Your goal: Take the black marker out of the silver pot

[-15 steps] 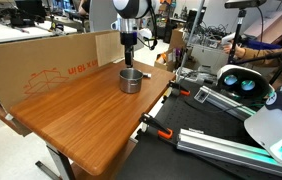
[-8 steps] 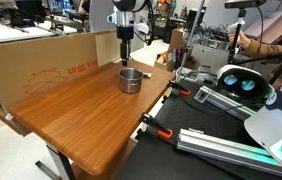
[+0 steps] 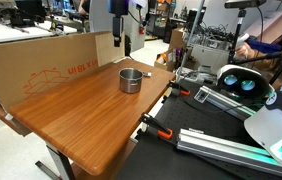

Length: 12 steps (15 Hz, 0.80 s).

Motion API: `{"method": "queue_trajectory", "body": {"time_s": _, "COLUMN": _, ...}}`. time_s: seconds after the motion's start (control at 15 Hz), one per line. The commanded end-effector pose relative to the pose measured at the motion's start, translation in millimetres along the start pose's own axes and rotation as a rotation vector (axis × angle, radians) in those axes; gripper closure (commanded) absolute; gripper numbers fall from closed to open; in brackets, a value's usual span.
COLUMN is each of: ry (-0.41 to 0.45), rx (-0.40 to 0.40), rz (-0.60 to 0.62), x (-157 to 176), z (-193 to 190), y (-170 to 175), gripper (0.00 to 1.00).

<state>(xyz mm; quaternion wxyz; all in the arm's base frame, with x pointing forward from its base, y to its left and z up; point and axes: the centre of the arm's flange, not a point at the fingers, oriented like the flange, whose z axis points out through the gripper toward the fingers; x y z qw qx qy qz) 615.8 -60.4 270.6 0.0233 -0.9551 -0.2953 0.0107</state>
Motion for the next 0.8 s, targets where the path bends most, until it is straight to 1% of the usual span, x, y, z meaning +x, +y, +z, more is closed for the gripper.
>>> {"method": "queue_trajectory", "body": {"time_s": 0.0, "ry": -0.004, "rx": 0.003, "rz": -0.003, "x": -2.2, "z": 1.8, "y": -0.6, "gripper": 0.0}}
{"method": "queue_trajectory", "body": {"time_s": 0.73, "ry": -0.01, "rx": 0.009, "rz": -0.006, "x": -5.2, "z": 5.5, "y": -0.6, "gripper": 0.0}}
